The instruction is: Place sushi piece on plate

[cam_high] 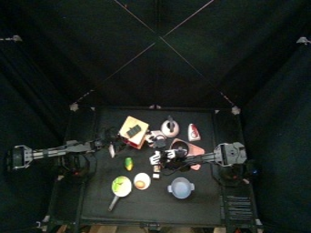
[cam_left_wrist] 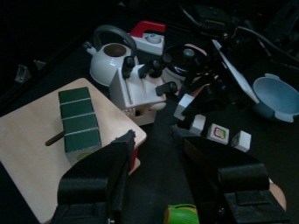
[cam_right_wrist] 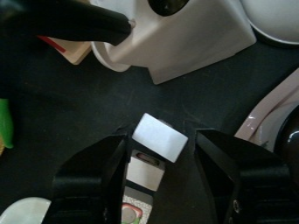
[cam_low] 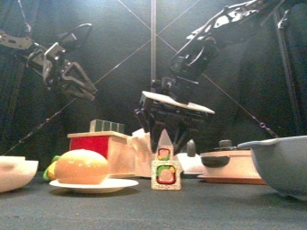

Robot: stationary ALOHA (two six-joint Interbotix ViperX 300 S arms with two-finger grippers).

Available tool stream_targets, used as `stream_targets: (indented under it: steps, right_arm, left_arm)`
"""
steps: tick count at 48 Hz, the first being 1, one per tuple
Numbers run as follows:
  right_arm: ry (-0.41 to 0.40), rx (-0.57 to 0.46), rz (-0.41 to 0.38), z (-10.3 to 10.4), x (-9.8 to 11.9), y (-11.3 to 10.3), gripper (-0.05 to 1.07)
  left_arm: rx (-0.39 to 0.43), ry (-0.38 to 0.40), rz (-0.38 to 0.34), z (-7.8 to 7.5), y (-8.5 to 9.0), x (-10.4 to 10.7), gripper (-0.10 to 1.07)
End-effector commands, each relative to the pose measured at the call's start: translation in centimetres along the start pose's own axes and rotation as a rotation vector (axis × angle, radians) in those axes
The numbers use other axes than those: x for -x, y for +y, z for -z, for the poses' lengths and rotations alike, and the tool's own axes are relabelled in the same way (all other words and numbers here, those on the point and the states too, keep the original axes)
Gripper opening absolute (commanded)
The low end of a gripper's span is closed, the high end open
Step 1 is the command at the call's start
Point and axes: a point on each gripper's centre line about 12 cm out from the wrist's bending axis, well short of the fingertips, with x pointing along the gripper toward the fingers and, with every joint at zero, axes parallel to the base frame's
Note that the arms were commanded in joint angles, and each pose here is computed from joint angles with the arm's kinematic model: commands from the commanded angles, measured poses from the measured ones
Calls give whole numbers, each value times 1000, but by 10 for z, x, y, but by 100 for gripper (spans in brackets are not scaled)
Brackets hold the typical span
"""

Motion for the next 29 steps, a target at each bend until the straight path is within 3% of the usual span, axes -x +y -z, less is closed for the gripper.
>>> stream_targets:
  steps: [1,15,29]
  right_arm:
    - [-31,-25,-63,-16,30,1,82]
    - [-68,-37,-87,-21,87,-37,82]
    - [-47,-84,-16,-16,107,-90,82]
  left_arm:
    - [5,-17,1,-6,-1,0,79]
    - [8,-15,1,-5,-1,0,79]
    - [7,-14,2,-5,-1,0,79]
